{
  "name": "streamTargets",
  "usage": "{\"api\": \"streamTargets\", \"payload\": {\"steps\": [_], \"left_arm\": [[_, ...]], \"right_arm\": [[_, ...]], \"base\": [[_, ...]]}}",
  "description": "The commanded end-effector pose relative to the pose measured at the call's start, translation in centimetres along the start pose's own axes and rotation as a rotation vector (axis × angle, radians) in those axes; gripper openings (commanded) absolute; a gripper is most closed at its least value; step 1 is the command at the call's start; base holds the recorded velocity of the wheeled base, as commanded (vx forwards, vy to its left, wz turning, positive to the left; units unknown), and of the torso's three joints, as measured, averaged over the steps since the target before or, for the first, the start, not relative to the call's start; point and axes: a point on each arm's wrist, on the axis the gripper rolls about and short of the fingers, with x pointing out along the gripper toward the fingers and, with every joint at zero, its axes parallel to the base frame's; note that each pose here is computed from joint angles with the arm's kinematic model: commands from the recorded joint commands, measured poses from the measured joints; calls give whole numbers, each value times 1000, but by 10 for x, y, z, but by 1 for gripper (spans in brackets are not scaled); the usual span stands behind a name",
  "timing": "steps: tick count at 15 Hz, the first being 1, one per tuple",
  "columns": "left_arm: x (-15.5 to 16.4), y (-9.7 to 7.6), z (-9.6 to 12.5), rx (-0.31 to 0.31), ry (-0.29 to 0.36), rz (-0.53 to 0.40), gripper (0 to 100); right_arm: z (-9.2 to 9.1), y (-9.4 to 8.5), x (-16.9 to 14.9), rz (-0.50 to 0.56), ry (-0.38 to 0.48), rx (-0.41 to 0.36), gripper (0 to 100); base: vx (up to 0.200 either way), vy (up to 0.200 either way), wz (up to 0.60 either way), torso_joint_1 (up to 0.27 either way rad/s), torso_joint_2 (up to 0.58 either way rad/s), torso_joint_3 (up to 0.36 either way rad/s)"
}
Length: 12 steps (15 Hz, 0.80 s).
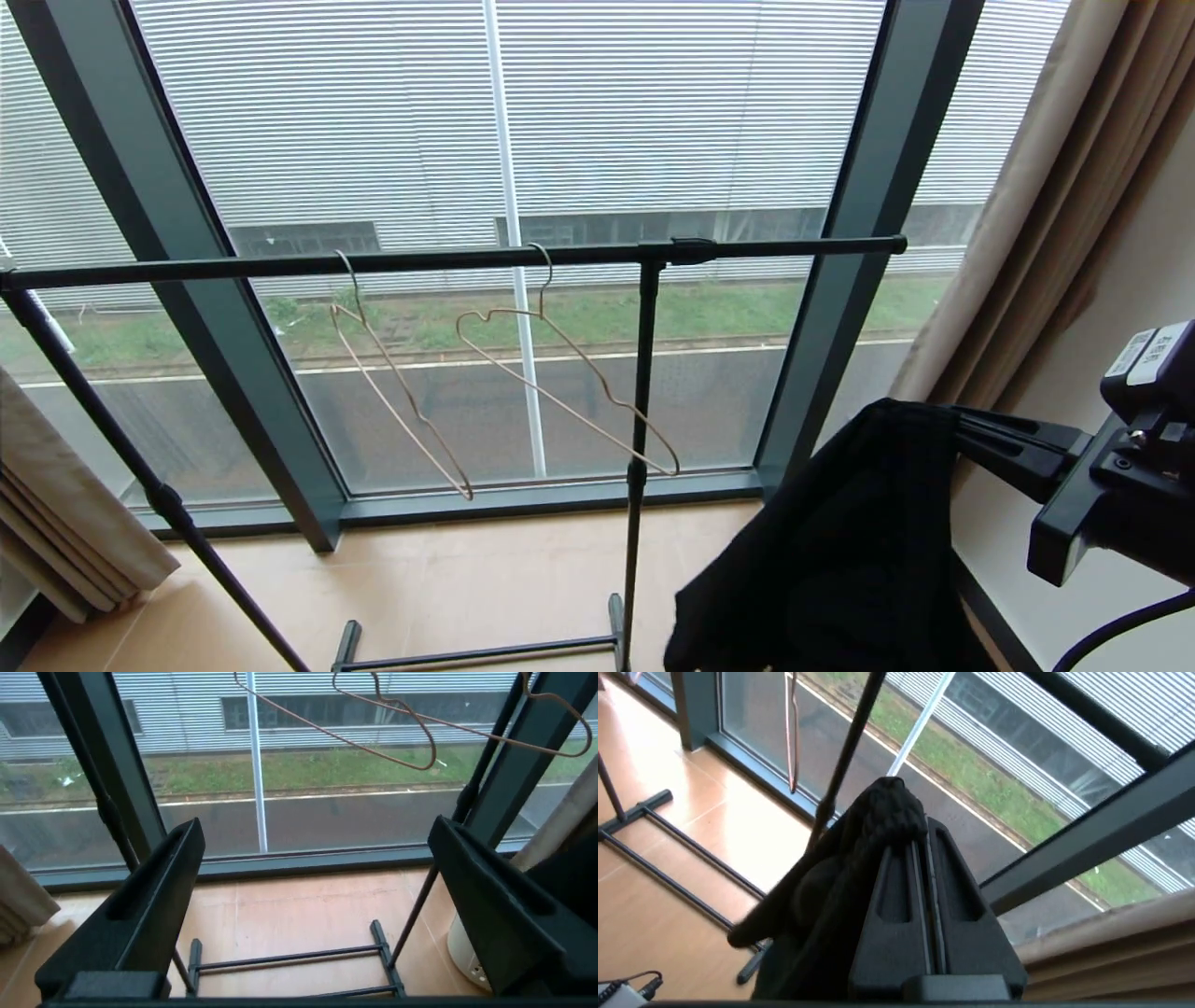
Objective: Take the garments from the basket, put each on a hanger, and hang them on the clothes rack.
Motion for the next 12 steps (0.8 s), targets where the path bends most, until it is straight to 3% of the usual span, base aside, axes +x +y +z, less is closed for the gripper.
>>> {"api": "streamTargets", "payload": {"steps": [1,6,7,9,12], "left_arm": [[0,0,0,-1,-1,0,100],[0,0,0,18,0,-2,100],[0,0,0,18,0,-2,100],[0,0,0,19,0,-2,100],[0,0,0,16,0,-3,100]], "right_arm": [[-3,1,1,6,15,-1,0],[-4,2,4,26,16,5,0],[-6,3,6,30,25,5,0],[-5,2,5,13,-12,1,0],[-2,1,-3,-9,-61,1,0]], "base": [[0,0,0,0,0,0],[0,0,0,0,0,0],[0,0,600,2,2,-2],[0,0,600,0,2,2],[0,0,0,0,0,0]]}}
